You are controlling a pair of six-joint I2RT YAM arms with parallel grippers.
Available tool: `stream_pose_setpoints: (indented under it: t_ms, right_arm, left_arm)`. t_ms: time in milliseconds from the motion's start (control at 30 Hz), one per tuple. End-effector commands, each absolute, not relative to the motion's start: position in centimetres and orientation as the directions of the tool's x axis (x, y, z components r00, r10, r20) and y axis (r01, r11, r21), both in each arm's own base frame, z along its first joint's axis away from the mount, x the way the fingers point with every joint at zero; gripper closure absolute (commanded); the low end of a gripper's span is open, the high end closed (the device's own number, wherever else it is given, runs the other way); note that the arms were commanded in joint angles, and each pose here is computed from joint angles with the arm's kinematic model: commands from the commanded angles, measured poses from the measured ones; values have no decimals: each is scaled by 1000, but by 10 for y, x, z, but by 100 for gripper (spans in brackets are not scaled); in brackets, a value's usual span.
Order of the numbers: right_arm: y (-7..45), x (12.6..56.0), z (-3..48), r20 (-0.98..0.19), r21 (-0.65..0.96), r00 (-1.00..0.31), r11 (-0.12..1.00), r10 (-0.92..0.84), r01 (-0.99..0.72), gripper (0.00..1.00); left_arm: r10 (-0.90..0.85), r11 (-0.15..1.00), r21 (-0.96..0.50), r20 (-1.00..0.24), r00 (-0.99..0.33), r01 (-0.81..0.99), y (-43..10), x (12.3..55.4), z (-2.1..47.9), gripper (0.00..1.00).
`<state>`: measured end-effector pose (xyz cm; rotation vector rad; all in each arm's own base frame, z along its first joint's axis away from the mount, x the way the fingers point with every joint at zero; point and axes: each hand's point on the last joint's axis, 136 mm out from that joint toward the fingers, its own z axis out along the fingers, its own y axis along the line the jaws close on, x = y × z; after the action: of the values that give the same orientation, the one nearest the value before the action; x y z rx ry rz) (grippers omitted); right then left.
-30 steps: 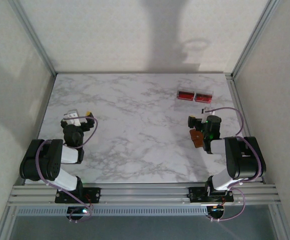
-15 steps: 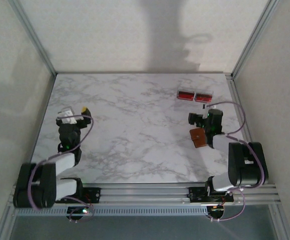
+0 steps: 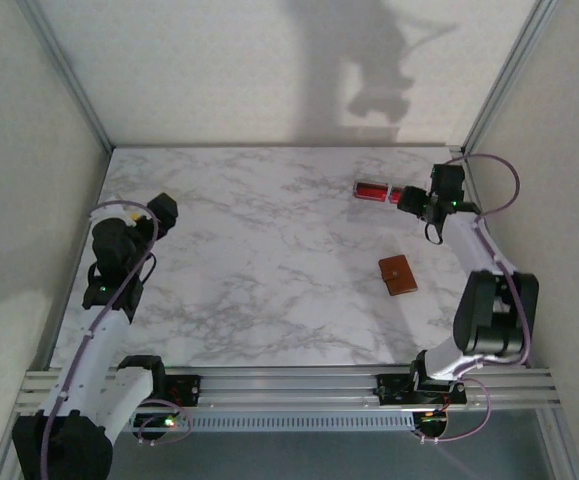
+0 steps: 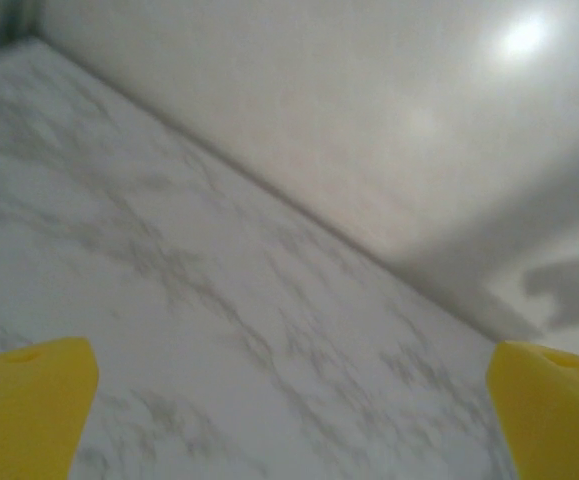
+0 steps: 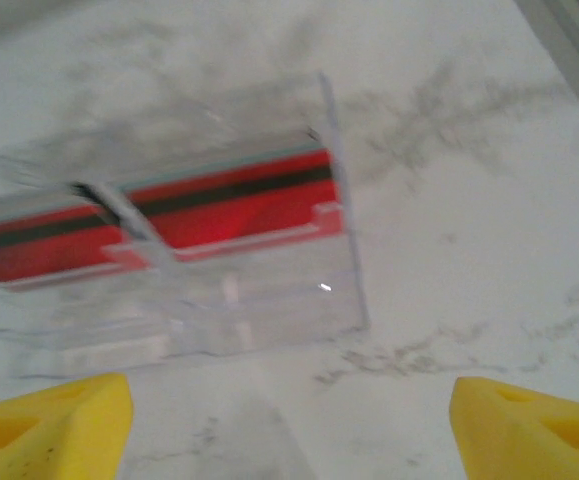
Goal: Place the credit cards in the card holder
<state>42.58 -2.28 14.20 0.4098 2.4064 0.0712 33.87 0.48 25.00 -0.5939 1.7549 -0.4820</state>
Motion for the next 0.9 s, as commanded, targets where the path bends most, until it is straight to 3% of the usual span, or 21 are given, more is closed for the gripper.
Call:
stream_pose_setpoints:
  t_ms: [0, 200, 400, 633, 867]
  right_arm:
    - [-27, 400, 125, -513, 143, -798, 948, 317, 284, 22]
    - [-20, 423, 111, -489, 182, -824, 957, 288, 227, 39]
    - [-30, 438, 96, -480, 160, -836, 964, 266, 214, 48]
    - [-42, 466, 94, -501, 77, -846, 983, 185, 169, 54]
    - [-31, 474, 83, -456, 113, -880, 989, 136, 94, 57]
  left_arm:
    - [-653, 717, -687, -600, -463, -121, -36, 329, 212, 0]
    - [-542, 745, -665, -560, -627, -51, -69, 319, 191, 0]
    - [-473, 792, -606, -530, -703, -76, -84, 319, 165, 1]
    - [-450, 815, -576, -554, -701, -67, -91, 318, 165, 0]
    - [-474, 816, -573, -591, -653, -74, -84, 310, 186, 0]
